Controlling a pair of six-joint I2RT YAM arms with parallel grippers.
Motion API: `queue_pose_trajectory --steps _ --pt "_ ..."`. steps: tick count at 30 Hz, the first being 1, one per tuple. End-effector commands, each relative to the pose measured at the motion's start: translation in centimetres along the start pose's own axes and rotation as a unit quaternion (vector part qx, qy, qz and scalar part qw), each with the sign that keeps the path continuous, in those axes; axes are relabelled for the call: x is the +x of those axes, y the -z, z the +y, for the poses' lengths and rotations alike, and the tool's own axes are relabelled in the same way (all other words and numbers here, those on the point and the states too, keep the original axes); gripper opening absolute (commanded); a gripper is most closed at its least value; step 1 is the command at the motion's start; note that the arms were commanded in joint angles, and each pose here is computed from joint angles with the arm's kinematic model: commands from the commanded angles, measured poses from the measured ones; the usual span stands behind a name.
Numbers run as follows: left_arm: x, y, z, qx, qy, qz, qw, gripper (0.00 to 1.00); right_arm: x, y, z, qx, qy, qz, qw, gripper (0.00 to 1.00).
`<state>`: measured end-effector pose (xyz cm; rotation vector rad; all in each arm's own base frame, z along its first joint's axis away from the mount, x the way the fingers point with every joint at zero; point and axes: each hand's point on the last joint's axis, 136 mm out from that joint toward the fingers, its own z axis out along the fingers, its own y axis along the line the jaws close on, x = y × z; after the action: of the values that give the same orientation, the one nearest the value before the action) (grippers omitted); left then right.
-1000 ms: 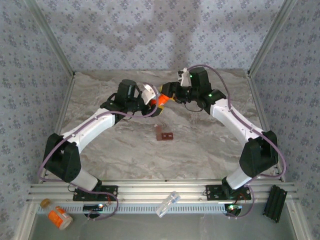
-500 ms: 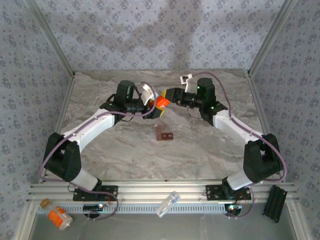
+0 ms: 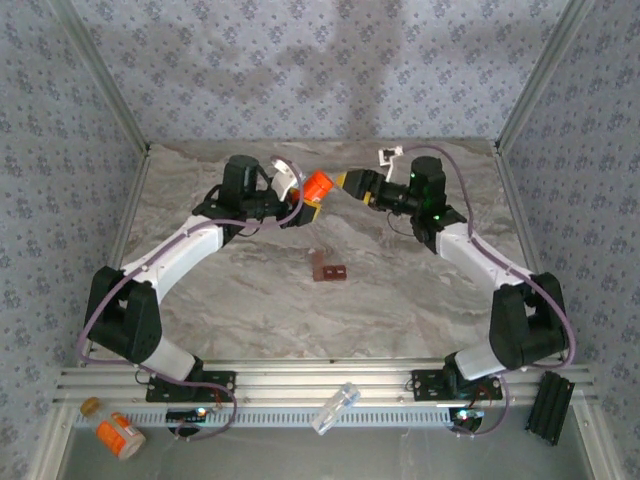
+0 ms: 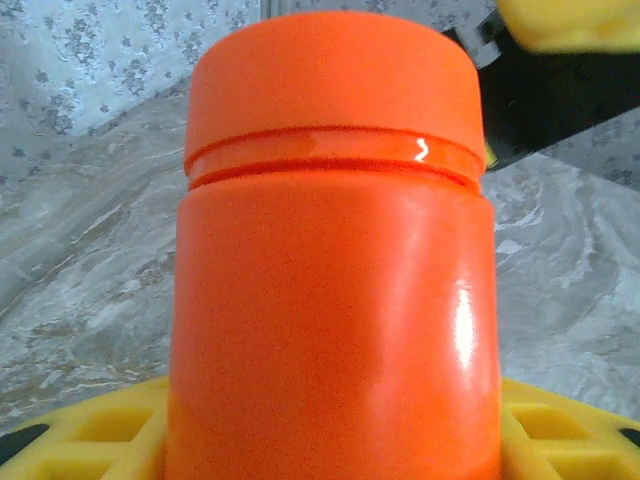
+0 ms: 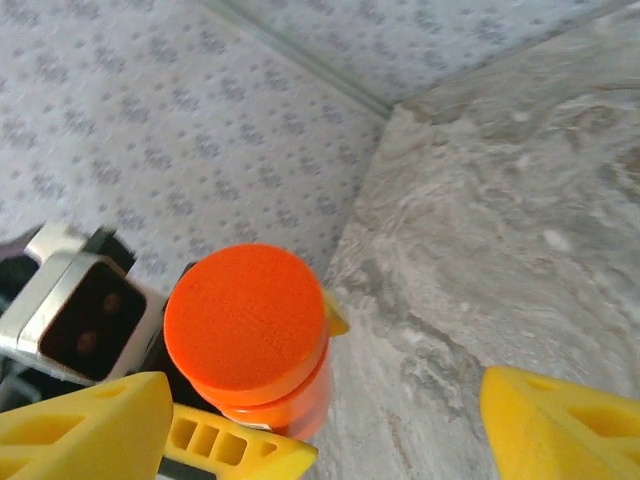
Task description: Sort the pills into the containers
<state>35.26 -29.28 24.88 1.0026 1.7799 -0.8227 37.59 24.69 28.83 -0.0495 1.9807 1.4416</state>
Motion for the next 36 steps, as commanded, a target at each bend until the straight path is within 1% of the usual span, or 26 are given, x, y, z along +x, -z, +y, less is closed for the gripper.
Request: queue_pose_trajectory --steps 1,2,4,5,8,16,19,24,28,29,36 --pt "-2.0 0.9 -0.1 -0.030 -0.059 -0.018 0.998 0.00 -2.1 1.9 1.0 0.067 -0.042 -0.039 0.996 0.82" --pt "-1.7 0.8 -0.3 -0.030 -0.064 -0.010 0.997 0.00 -2.1 2.1 0.8 0.089 -0.052 -0.037 0.994 0.82" --pt "-1.4 0.4 -0.5 -0.029 -0.073 -0.001 0.997 0.00 -1.8 2.1 0.2 0.111 -0.067 -0.031 0.991 0.82" --pt "-1.3 0.3 -0.7 -0.027 -0.074 0.003 0.997 0.00 -2.4 2.0 1.1 0.107 -0.064 -0.034 0.992 0.82" --pt "-1.1 -0.2 -1.0 -0.021 -0.077 0.008 0.997 0.00 -2.0 1.1 0.9 0.114 -0.067 -0.017 0.991 0.82" --pt "-1.1 -0.7 -1.5 -0.014 -0.080 0.013 0.997 0.00 0.2 -1.7 1.6 0.101 -0.059 0.028 0.993 0.79" --pt "-1.1 -0.8 -1.5 -0.014 -0.080 0.013 0.997 0.00 0.9 -2.1 1.5 0.100 -0.059 0.036 0.993 0.76" --pt "-1.2 -0.8 -1.6 -0.012 -0.080 0.013 0.997 0.00 1.4 -2.3 1.5 0.093 -0.060 0.041 0.993 0.69" --pt "-1.3 -0.8 -1.7 -0.011 -0.080 0.012 0.997 0.00 1.5 -2.7 2.0 0.081 -0.059 0.049 0.994 0.68" --pt "-1.2 -0.9 -1.6 -0.011 -0.080 0.012 0.997 0.00 1.6 -2.8 1.9 0.080 -0.059 0.052 0.994 0.67" --pt "-1.2 -0.9 -1.7 -0.009 -0.079 0.013 0.997 0.00 1.9 -3.1 2.4 0.062 -0.047 0.061 0.995 0.46"
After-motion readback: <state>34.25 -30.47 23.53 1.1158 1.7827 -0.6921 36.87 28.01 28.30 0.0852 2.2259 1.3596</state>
